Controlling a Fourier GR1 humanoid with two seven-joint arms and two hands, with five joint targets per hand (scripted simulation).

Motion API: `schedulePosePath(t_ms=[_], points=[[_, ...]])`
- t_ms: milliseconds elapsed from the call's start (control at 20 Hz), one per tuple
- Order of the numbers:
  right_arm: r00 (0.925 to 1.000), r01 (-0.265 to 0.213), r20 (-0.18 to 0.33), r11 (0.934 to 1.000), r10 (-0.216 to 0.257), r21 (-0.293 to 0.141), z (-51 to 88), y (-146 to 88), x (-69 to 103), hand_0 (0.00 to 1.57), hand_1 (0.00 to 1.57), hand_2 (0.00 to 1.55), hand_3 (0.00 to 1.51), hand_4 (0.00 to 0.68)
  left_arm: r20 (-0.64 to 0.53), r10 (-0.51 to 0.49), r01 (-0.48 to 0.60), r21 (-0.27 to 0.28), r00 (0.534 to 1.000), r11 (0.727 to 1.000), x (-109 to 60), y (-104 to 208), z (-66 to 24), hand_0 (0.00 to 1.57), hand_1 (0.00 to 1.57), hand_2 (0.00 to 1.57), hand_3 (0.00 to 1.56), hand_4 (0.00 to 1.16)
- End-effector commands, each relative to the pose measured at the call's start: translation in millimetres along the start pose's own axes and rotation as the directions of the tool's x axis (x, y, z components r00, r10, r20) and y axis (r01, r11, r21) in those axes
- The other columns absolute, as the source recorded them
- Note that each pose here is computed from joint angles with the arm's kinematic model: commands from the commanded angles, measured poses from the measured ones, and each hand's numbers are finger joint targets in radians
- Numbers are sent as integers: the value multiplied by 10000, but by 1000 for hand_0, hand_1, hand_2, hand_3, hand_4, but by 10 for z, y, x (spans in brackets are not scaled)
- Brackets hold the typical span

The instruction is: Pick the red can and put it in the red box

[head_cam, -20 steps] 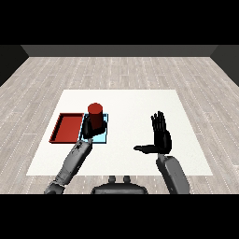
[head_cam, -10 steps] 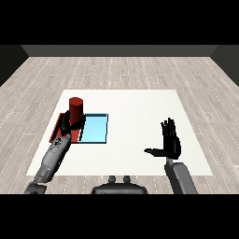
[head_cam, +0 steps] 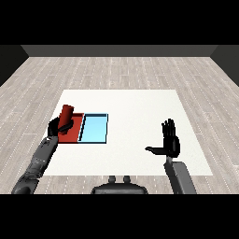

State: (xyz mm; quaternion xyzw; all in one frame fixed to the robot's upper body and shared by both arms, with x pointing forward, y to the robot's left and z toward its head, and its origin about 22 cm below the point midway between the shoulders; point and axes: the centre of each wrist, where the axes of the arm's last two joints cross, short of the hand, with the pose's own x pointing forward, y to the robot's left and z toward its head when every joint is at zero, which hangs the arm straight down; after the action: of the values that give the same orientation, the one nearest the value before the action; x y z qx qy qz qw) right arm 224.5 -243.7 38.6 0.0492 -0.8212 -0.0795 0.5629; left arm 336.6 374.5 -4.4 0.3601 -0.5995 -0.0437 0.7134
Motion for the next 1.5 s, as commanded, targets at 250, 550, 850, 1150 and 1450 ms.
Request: schedulePosePath(t_ms=[250, 550, 850, 1150, 1450], points=[[9996, -285, -72, 9995, 284, -109, -136, -90, -216, 0, 0, 0, 0, 0, -2874, -2065, 1934, -737, 9353, 9784, -482, -121, 6, 0, 0, 324, 0, 705], [9997, -227, 123, 9997, 228, -92, -255, 19, -298, 0, 0, 0, 0, 0, -2916, -2840, 2130, -2521, 9134, 9440, -638, -126, 77, 0, 0, 0, 0, 560], [9998, -114, 157, 9999, 114, 33, -204, 6, -347, 0, 0, 0, 0, 0, -2768, -1234, 912, -1267, 9530, 9877, -484, -102, -40, 0, 0, 0, 0, 0], [9996, 126, 246, 9999, -126, 19, -154, -55, -343, 0, 0, 0, 0, 0, 1500, 4552, -4441, -1023, 8777, 8901, 71, -78, -282, 470, 470, 470, 0, 0], [9997, -108, 208, 9989, 99, 446, -221, 1, -335, 0, 0, 0, 0, 0, 3078, 8110, -7243, -3671, 4975, 5836, 412, -698, -46, 0, 0, 0, 0, 0]])
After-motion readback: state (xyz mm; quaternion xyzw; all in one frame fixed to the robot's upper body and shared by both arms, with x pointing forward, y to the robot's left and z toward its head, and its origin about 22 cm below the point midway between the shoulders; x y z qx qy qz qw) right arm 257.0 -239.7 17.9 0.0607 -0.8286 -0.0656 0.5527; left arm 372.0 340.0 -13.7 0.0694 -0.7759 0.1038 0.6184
